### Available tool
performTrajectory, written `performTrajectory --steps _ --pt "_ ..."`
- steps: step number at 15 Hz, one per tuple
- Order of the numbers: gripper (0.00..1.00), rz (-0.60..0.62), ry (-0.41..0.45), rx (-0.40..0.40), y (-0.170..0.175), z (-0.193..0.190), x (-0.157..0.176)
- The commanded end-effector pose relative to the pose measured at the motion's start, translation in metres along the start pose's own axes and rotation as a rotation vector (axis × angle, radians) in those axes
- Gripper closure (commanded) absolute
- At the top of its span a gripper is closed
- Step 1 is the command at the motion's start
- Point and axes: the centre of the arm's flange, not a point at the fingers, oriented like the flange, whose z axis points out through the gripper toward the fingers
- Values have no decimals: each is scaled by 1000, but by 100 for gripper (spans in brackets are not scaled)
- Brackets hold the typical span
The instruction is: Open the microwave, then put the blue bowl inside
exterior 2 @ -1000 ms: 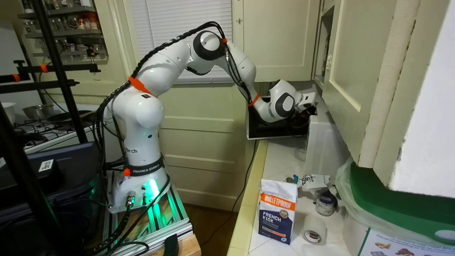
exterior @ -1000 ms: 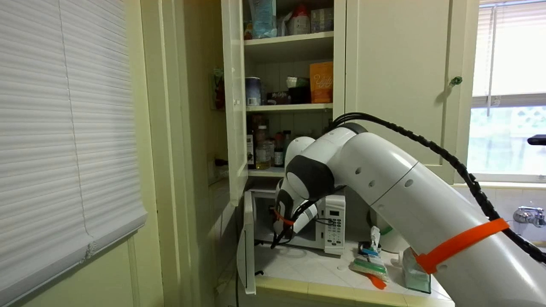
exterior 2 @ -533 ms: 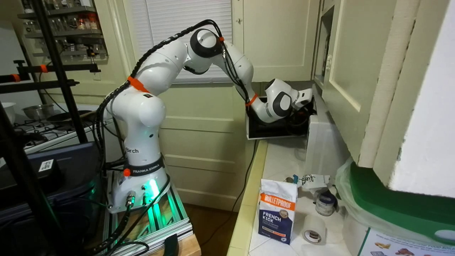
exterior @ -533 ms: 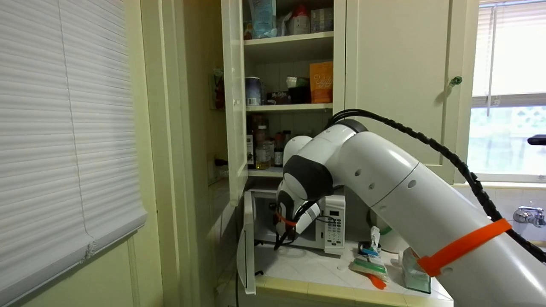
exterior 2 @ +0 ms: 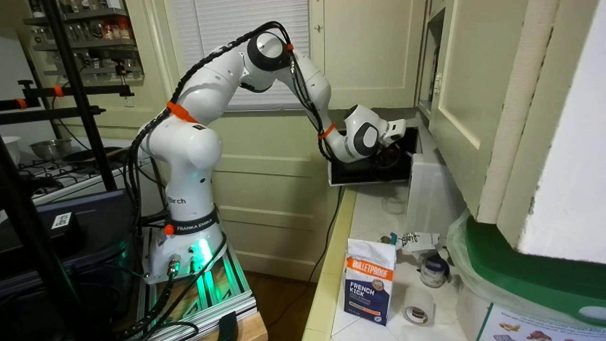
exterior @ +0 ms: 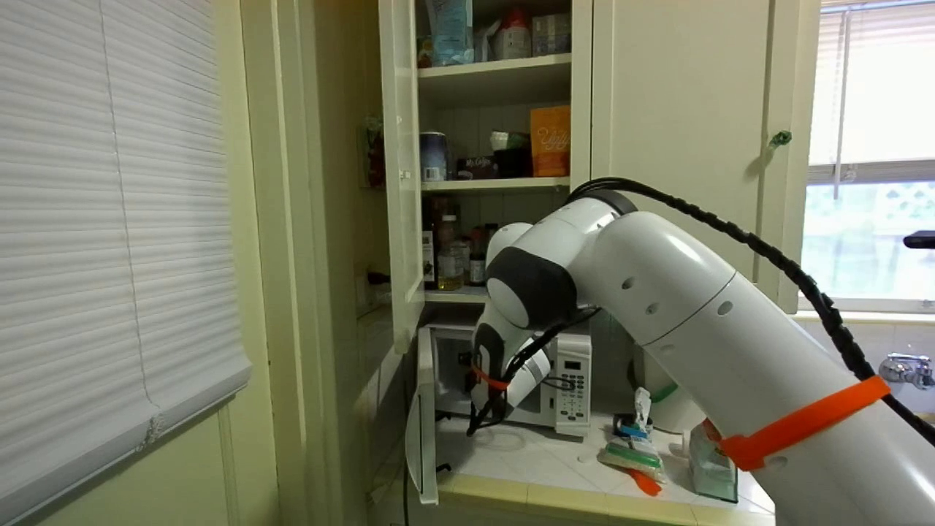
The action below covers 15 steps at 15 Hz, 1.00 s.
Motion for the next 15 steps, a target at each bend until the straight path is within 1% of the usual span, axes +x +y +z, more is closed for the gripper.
performTrajectory --steps 1,2,5,6,10,11,12,13,15 --pt "100 24 -23 27 7 -37 -11" --pt "100 32 -42 12 10 -42 -12" --pt "100 48 -93 29 20 -60 -15" --pt "100 60 -101 24 25 -67 -16" --pt "99 71 -168 67 39 -89 -17" --pt "74 67 -187 83 41 -95 -18" --pt "73 65 -207 95 42 -100 -20" --pt "68 66 -229 102 45 -105 -22" --pt "53 53 -279 135 50 -116 -25"
